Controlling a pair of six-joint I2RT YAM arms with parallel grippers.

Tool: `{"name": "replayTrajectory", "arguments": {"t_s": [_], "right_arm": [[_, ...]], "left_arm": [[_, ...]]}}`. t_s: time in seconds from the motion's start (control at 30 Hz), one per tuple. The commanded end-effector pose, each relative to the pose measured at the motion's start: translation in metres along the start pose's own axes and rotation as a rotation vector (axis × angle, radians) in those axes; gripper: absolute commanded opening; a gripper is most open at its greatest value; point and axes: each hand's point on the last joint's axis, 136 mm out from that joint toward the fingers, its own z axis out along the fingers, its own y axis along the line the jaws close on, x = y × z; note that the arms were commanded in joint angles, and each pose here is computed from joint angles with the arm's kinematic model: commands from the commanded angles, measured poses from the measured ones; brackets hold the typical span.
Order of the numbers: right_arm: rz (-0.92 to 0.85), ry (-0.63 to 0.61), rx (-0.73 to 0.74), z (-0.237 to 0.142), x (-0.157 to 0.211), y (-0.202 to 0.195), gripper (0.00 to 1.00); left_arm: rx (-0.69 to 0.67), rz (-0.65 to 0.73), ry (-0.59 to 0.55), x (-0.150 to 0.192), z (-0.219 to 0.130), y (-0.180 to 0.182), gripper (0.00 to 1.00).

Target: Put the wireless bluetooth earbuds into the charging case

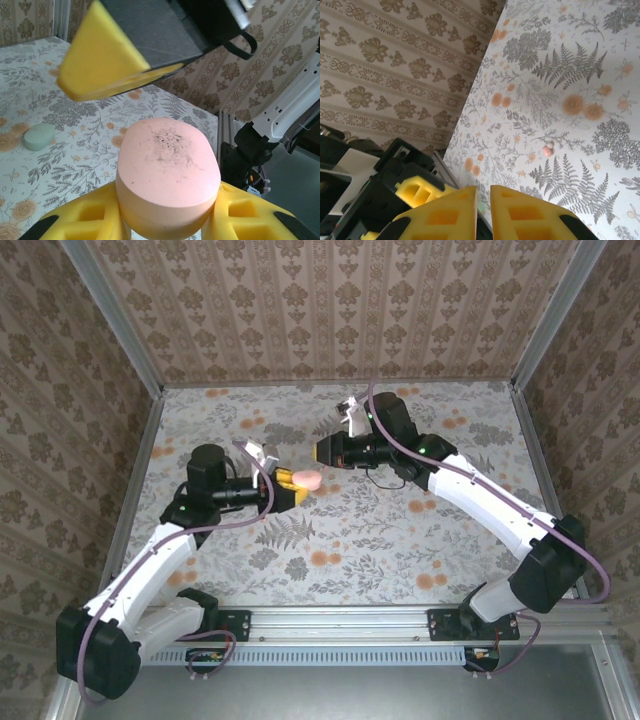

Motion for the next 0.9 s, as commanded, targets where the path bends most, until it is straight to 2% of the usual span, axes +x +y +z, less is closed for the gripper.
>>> {"name": "replayTrajectory", "arguments": {"t_s": [0.0, 0.17, 0.27, 0.33, 0.57, 0.87], "right_arm": [[-0.070, -0.006, -0.072, -0.008, -0.005, 0.024, 0.18], [-0.142, 0.013, -0.097, -0.034, 0.023, 0.033, 0.29], [-0.180, 0.032, -0.094, -0.044, 0.041, 0.033, 0.50], [-0.215, 0.042, -0.089, -0.046, 0.050, 0.028, 0.59], [-0.298, 0.092, -0.110, -0.036, 0.060, 0.024, 0.66], [-0.352, 0.129, -0.084, -0.017, 0.058, 0.024, 0.68]], "left_arm": [[0.016, 0.017, -0.014, -0.003, -0.006, -0.004, 0.18], [-0.008, 0.005, -0.022, -0.005, -0.011, 0.003, 0.18], [-0.003, 0.007, -0.026, -0.008, -0.012, 0.004, 0.18], [0.020, 0.005, -0.027, -0.010, -0.011, 0.001, 0.18], [0.094, -0.014, -0.030, -0.018, -0.010, -0.009, 0.18], [0.114, -0.027, -0.030, -0.018, -0.011, -0.014, 0.18]]}}
